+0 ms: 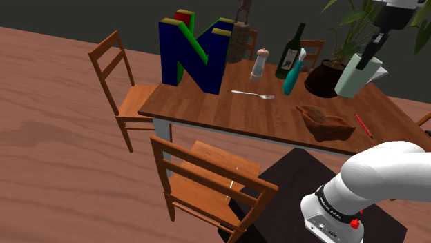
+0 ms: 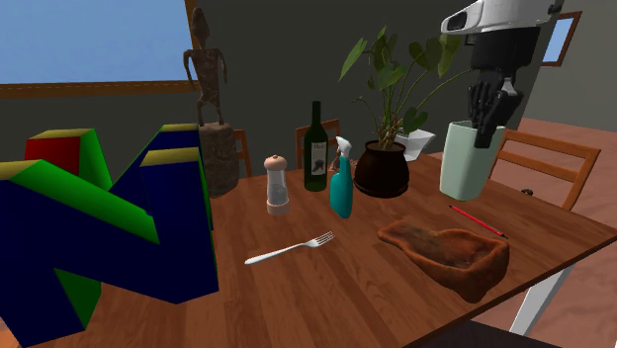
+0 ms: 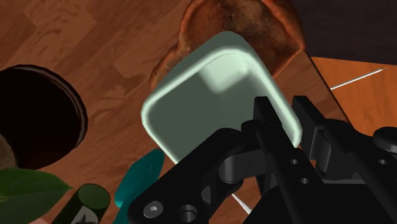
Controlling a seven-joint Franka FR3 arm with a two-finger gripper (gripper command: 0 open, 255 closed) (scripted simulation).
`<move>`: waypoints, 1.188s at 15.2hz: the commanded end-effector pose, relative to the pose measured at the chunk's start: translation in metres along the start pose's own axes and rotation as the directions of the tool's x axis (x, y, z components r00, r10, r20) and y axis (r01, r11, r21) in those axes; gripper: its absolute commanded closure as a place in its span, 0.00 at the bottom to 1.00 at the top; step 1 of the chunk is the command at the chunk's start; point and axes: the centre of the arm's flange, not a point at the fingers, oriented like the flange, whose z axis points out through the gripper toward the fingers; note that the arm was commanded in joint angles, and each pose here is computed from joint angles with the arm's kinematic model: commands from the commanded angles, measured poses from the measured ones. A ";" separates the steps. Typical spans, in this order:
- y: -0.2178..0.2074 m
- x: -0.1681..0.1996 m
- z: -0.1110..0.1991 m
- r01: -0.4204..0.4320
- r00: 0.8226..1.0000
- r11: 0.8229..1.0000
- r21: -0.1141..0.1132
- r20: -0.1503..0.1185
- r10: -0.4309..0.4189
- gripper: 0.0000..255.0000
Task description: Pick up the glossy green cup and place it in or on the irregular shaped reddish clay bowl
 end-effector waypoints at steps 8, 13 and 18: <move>-0.001 0.003 0.048 0.000 1.000 1.000 0.000 0.000 0.000 1.00; -0.001 0.005 0.075 0.000 1.000 1.000 0.000 0.000 0.000 1.00; -0.001 0.005 0.087 0.000 1.000 1.000 0.000 0.000 0.000 1.00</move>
